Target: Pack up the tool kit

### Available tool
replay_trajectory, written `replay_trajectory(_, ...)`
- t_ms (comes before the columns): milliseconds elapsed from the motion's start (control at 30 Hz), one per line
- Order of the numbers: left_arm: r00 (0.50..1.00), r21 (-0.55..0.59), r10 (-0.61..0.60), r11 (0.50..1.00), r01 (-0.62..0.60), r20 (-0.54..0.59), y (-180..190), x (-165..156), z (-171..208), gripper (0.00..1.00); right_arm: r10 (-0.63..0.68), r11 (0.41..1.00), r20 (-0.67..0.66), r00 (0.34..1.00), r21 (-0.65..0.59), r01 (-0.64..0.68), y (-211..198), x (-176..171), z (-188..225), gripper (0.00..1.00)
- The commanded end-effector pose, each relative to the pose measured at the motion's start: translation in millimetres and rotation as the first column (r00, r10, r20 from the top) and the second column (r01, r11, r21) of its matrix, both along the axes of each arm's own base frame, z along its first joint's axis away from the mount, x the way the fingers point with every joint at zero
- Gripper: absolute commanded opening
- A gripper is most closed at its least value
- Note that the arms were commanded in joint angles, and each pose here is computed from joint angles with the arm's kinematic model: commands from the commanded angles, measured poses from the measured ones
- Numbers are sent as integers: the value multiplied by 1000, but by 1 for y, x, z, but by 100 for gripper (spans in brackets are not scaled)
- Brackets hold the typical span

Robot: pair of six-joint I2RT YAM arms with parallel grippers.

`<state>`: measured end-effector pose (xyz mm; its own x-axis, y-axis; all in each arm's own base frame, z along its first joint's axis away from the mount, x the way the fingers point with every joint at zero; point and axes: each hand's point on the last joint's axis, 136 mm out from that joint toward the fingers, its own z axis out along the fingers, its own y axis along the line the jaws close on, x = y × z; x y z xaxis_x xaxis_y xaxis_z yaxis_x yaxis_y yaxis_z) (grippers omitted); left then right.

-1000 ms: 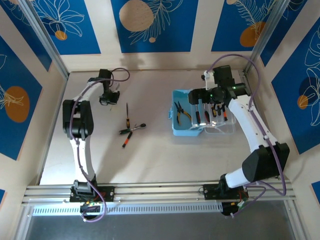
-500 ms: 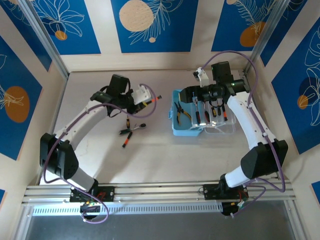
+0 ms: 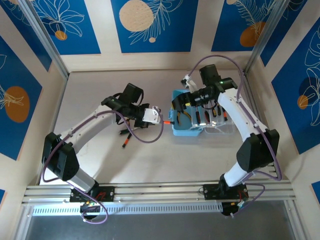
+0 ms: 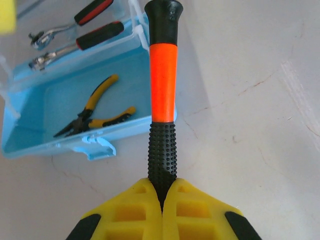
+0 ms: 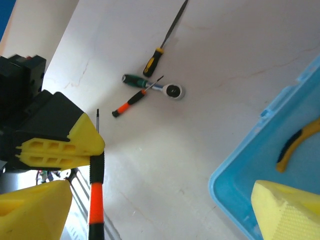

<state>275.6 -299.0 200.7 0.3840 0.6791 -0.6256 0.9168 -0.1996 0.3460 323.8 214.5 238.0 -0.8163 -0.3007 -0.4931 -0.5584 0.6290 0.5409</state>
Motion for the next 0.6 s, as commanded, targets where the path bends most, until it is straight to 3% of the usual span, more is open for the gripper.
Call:
replay_trajectory(0, 994, -20, -106, 994, 107, 22, -5, -13, 1, 0, 83, 996, -33, 996, 41, -82, 12, -16, 4, 90)
replay_trajectory(300, 992, 3, -116, 993, 116, 41, -5, -9, -1, 0, 245, 964, -150, 958, 139, -225, 38, -60, -15, 74)
replay_trajectory(567, 991, 7, -118, 993, 117, 57, -5, -7, 2, 0, 280, 956, -226, 933, 156, -248, 44, -75, -30, 60)
